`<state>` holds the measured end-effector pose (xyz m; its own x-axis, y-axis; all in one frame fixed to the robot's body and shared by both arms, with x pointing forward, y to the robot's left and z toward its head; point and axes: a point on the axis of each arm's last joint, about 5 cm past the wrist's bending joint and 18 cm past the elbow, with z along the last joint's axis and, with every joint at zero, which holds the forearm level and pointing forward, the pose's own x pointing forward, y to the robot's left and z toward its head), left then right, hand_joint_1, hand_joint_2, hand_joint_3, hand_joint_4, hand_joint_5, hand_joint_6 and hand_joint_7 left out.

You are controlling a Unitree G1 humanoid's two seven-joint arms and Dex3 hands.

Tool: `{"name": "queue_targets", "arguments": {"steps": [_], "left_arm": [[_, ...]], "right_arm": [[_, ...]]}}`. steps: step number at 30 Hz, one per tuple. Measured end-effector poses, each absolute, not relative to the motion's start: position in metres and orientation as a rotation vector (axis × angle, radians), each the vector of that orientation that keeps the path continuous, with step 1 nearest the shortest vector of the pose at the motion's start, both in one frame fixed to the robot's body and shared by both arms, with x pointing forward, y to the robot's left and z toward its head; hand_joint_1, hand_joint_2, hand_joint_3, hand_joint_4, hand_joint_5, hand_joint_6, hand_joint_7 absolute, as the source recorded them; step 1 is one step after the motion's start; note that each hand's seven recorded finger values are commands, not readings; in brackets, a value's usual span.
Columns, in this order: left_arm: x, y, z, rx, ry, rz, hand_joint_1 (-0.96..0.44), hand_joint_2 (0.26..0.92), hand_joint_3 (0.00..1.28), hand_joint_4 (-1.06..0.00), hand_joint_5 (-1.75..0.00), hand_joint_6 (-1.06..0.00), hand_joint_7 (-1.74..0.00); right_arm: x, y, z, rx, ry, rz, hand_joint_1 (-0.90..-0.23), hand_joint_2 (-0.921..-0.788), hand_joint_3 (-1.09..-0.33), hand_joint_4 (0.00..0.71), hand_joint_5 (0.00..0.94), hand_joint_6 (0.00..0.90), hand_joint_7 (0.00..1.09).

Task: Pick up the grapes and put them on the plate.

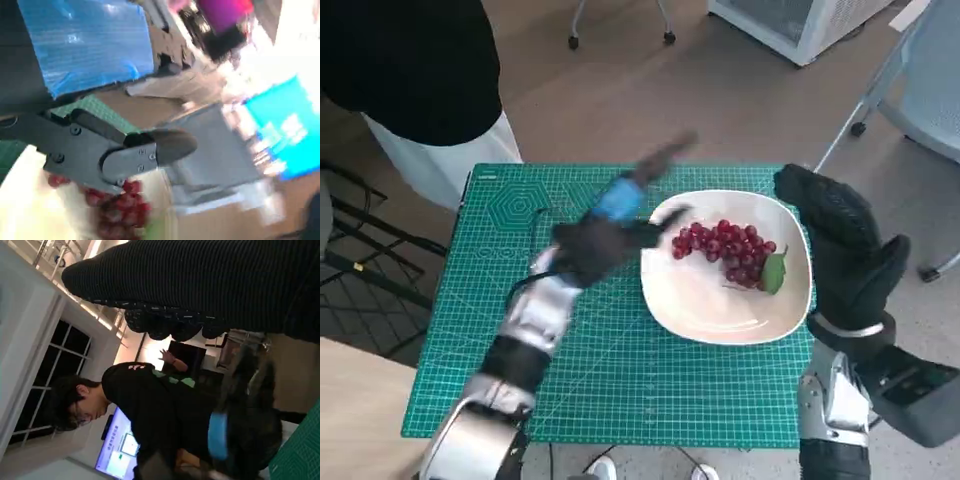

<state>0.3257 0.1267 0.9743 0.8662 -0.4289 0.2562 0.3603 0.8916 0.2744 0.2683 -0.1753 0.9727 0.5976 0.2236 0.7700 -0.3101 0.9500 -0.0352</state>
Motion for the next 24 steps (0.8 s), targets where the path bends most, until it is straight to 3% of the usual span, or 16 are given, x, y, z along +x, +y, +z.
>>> {"name": "queue_targets", "arguments": {"steps": [6,13,24], "left_arm": [[0.312,0.15,0.959,-0.001,-0.37,-0.417,-0.66,0.921,0.56,-0.08,0.0,-0.16,0.0],[0.3,0.169,0.943,-0.091,-0.453,-0.41,-0.68,0.921,0.56,-0.08,-0.01,-0.12,0.0],[0.287,0.183,0.93,-0.189,-0.572,-0.362,-0.65,0.921,0.5,-0.13,-0.02,-0.18,-0.03]], "right_arm": [[0.268,-0.174,0.973,0.109,-0.876,0.316,-0.444,-0.921,-0.531,0.333,0.0,0.11,0.44],[0.268,-0.173,0.972,0.111,-0.875,0.319,-0.445,-0.921,-0.531,0.333,0.0,0.109,0.45],[0.269,-0.169,0.971,0.116,-0.87,0.332,-0.457,-0.921,-0.525,0.333,0.0,0.098,0.45]]}}
